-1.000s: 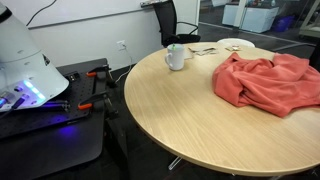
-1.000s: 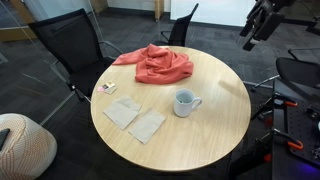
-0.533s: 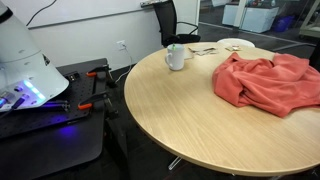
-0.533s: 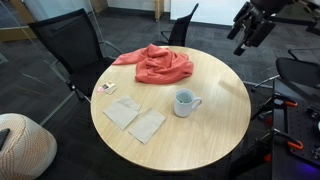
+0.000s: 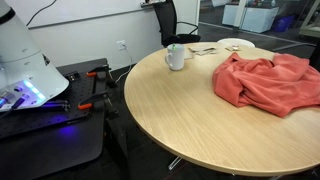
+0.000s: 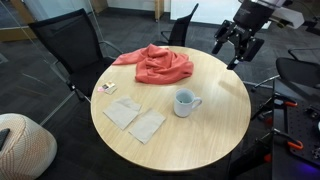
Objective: Remove the marker from the mug cup
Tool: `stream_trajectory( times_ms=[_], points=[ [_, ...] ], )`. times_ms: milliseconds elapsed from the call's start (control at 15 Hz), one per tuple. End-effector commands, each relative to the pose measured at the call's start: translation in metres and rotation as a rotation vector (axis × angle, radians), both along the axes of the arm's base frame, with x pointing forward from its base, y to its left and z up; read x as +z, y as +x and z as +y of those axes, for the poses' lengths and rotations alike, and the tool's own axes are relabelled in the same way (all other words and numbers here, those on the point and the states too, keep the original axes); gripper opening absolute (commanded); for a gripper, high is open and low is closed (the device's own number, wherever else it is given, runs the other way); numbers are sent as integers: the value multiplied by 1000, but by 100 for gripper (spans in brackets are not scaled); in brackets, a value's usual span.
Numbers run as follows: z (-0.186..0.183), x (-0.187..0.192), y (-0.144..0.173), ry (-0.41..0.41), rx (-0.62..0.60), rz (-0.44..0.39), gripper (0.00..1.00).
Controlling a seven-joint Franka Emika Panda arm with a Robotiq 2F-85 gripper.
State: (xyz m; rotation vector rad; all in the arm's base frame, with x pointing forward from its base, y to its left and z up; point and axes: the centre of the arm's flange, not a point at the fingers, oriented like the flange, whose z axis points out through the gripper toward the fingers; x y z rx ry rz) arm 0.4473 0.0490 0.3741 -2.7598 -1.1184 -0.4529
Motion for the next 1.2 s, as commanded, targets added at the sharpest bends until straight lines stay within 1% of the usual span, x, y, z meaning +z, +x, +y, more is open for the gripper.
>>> stream_trajectory(
  times_ms=[0,133,200,400,933,1133],
  points=[
    [-3,-13,26,-8,156,9,100],
    [-2,-20,31,-13,213,15,100],
    [0,-16,14,-19,160,0,100],
    [0,-23,21,-27,193,10,100],
    [1,-23,22,-27,195,11,100],
    [3,-32,29,-62,226,1,100]
  ],
)
